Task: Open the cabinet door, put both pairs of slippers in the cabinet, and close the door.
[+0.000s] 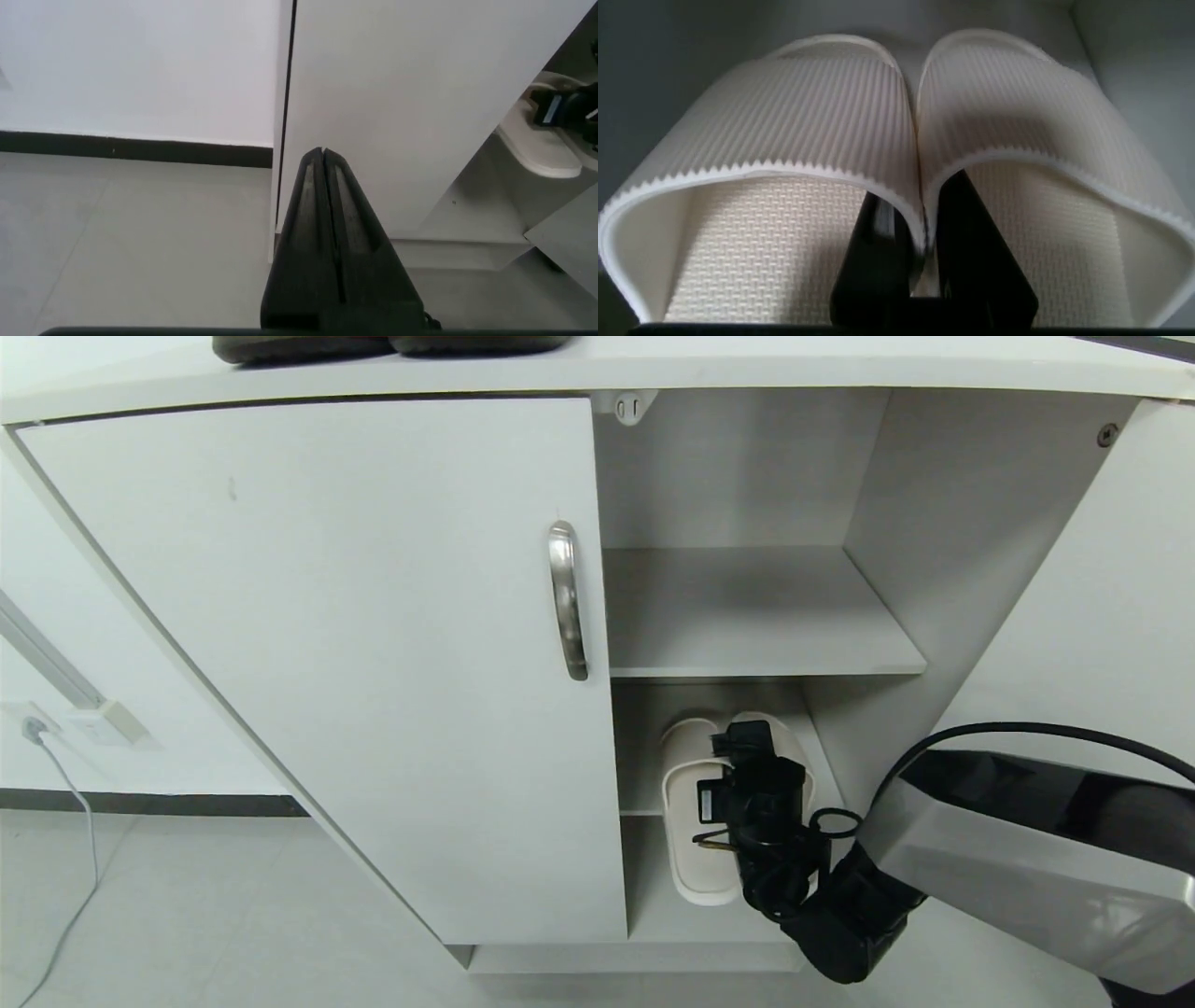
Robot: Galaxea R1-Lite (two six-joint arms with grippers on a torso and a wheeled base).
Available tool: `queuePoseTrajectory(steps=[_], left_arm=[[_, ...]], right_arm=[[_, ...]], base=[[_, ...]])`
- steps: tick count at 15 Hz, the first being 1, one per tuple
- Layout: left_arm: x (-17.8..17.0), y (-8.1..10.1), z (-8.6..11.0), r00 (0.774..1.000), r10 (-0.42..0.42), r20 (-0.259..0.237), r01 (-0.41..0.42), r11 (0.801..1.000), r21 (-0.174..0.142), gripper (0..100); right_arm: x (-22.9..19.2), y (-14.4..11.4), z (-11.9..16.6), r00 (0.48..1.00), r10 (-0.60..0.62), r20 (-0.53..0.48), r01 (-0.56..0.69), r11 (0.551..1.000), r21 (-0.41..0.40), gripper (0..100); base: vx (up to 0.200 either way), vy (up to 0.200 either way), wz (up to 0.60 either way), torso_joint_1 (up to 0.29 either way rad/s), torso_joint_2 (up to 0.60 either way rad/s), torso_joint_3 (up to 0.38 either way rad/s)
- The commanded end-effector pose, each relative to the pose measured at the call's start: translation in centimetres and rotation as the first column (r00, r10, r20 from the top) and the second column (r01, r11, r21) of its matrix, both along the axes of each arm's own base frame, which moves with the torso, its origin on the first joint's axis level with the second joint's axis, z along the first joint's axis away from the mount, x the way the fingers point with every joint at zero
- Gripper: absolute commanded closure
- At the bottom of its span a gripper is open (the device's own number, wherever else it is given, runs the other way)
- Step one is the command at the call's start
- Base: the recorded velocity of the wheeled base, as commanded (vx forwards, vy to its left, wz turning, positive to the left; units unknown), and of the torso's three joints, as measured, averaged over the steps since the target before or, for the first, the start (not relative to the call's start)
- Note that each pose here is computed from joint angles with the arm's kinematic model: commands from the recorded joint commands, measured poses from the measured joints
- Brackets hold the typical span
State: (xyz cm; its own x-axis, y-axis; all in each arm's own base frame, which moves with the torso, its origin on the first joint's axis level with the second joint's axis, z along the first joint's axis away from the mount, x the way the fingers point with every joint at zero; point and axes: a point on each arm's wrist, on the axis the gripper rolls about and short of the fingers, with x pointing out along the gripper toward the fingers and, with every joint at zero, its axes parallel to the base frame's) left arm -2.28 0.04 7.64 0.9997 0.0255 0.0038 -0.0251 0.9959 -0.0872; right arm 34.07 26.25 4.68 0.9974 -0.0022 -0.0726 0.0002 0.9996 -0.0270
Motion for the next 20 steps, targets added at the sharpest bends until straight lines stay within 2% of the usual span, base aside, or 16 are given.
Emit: queuePoseTrajectory(steps=[1, 4, 10, 15, 20], left_arm=[[0.0, 0.0, 0.0, 1.000, 0.001, -0.001, -0.001, 1.000, 0.000, 100], [0.0, 0.0, 0.0, 1.000, 0.001, -0.001, -0.001, 1.000, 0.000, 100], [0.0, 0.0, 0.0, 1.000, 0.001, -0.001, -0.001, 1.000, 0.000, 100], [0.0, 0.0, 0.0, 1.000, 0.002, -0.001, -0.002, 1.000, -0.002, 100], [0.0, 0.0, 0.0, 1.000, 0.001, -0.001, -0.001, 1.000, -0.002, 100]], right_arm=[[0.8, 0.5, 0.6, 1.000, -0.001, -0.008, 0.001, 1.000, 0.030, 100], [1.7, 0.9, 1.3, 0.999, 0.022, -0.040, -0.020, 0.998, 0.061, 100], [4.1, 1.2, 2.7, 0.999, 0.019, -0.044, -0.016, 0.998, 0.060, 100], [5.4, 0.3, 1.6, 0.998, 0.013, -0.060, -0.011, 1.000, 0.026, 100], [6.2, -0.1, 1.7, 0.999, -0.010, -0.047, 0.011, 0.999, 0.031, 100]], base=[[0.000, 0.000, 0.00, 0.000, 0.00, 0.000], [0.000, 0.000, 0.00, 0.000, 0.00, 0.000], [0.000, 0.000, 0.00, 0.000, 0.00, 0.000], [0.000, 0.000, 0.00, 0.000, 0.00, 0.000], [0.000, 0.000, 0.00, 0.000, 0.00, 0.000]])
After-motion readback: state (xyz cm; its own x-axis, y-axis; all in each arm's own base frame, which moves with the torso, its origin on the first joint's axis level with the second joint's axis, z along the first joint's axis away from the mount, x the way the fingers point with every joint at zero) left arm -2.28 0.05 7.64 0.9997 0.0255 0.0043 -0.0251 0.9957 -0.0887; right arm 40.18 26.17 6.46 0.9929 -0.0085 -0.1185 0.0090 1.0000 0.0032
